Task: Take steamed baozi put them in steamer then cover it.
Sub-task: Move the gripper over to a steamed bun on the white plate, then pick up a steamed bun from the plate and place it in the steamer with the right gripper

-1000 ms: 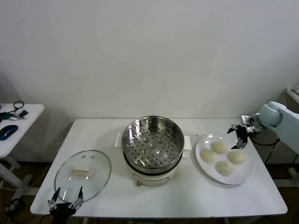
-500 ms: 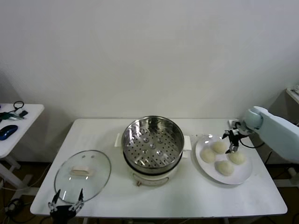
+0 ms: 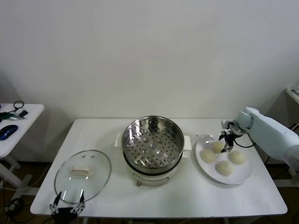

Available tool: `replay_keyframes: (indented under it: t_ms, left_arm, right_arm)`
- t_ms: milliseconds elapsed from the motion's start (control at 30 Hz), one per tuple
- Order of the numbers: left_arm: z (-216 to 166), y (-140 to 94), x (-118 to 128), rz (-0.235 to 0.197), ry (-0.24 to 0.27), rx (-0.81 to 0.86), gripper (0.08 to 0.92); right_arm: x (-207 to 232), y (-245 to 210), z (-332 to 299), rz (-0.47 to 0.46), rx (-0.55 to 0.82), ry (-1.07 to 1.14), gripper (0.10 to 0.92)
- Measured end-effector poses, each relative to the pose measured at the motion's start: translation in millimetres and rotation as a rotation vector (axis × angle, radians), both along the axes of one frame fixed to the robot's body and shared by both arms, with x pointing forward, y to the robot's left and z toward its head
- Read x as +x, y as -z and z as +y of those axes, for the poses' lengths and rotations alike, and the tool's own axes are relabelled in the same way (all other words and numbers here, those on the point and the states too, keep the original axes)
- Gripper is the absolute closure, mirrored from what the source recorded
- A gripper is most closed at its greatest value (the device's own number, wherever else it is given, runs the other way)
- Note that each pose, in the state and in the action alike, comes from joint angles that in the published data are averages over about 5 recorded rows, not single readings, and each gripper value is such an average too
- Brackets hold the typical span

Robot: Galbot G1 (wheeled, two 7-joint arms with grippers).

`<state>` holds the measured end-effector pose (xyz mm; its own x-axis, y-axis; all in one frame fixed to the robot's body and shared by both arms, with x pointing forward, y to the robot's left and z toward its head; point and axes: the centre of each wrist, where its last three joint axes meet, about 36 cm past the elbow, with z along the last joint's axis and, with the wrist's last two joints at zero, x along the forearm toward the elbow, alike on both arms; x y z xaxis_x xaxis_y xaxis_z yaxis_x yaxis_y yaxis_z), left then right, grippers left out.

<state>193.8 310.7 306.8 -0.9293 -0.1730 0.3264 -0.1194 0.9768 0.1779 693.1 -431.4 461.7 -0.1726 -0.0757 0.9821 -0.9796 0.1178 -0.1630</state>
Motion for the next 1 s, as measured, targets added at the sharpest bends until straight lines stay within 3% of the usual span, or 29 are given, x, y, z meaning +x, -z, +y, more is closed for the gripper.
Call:
replay_keyframes:
  t_ms: [267, 533, 733, 1000]
  left_arm:
    - [-3, -1, -1, 0.0, 0.008, 0.003, 0.177]
    - [-8, 0, 0, 0.0, 0.024, 0.006, 0.177]
    - [-9, -2, 0, -0.002, 0.029, 0.007, 0.177]
    - [-10, -5, -2, -0.008, 0.028, 0.011, 0.177]
  right_arm:
    - [10, -48, 13, -0.035, 0.01, -0.087, 0.31]
    - [27, -176, 75, -0.163, -0.017, -0.4, 0.327]
    - [9, -262, 152, -0.258, -0.046, -0.707, 0.343]
    - [-43, -281, 254, -0.276, -0.072, -1.117, 0.344]
